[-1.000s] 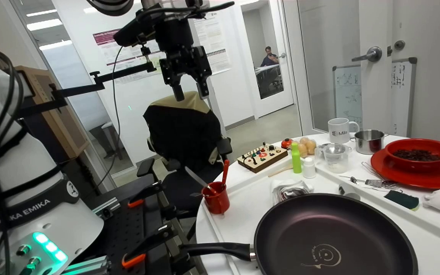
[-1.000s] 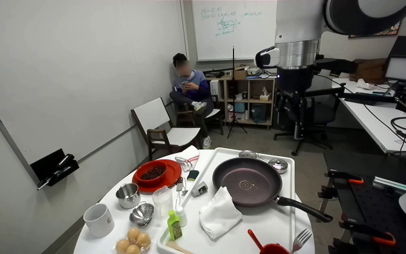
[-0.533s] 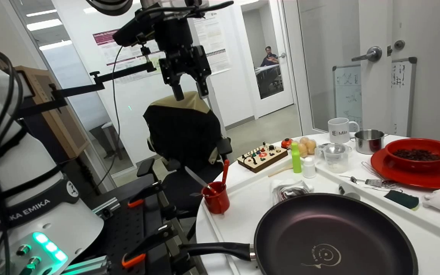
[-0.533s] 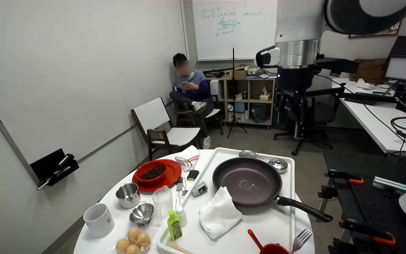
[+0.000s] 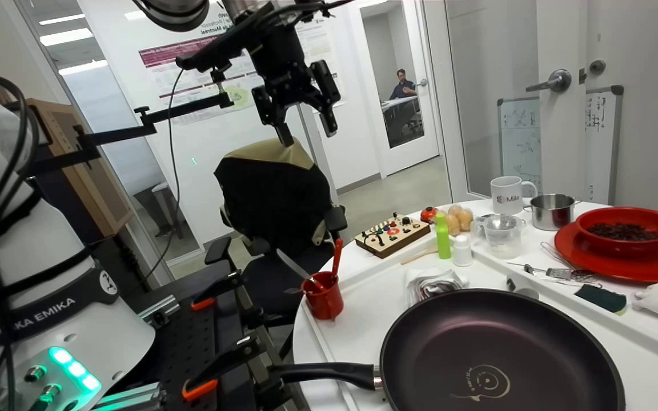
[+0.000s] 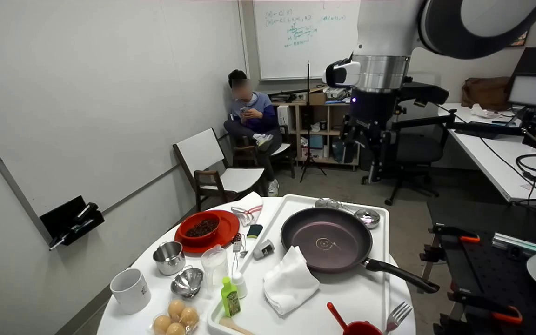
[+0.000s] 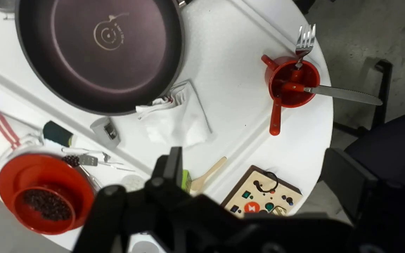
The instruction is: Use the cloth to wipe the frying pan.
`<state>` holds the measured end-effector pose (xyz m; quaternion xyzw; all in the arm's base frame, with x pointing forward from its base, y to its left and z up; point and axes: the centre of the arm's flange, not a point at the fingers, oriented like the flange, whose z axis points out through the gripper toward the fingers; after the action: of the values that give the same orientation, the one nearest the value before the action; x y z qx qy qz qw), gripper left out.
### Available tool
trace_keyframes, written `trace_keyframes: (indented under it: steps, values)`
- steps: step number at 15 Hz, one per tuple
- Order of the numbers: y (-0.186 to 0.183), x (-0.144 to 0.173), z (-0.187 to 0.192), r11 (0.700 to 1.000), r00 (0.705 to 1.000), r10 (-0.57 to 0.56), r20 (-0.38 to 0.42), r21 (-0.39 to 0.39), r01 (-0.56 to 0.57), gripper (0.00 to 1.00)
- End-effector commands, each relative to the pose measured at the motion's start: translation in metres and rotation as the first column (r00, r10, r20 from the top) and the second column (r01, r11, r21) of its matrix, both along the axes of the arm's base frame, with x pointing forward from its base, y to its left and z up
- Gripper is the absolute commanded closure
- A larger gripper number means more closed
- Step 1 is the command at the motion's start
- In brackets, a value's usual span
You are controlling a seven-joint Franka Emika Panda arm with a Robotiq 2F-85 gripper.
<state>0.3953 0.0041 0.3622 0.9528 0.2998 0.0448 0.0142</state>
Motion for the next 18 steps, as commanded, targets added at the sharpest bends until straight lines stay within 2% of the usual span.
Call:
trace_keyframes:
  steps: [1, 5, 12, 16, 17, 18]
  values:
    - [-0.001, 0.031, -0.013, 0.982, 0.981, 0.191, 0.033, -0.008, -0.191, 0.0]
    - [-0.01, 0.062, -0.036, 0.96, 0.958, 0.279, 0.069, -0.03, -0.277, 0.0]
    - [-0.031, 0.101, -0.077, 0.966, 0.966, 0.256, 0.027, -0.057, -0.254, 0.0]
    - [-0.035, 0.111, -0.091, 0.969, 0.97, 0.242, 0.003, -0.06, -0.241, 0.0]
    - [-0.034, 0.096, -0.086, 0.97, 0.972, 0.236, -0.001, -0.054, -0.236, 0.0]
    - [-0.034, 0.097, -0.088, 0.97, 0.972, 0.236, -0.006, -0.053, -0.236, 0.0]
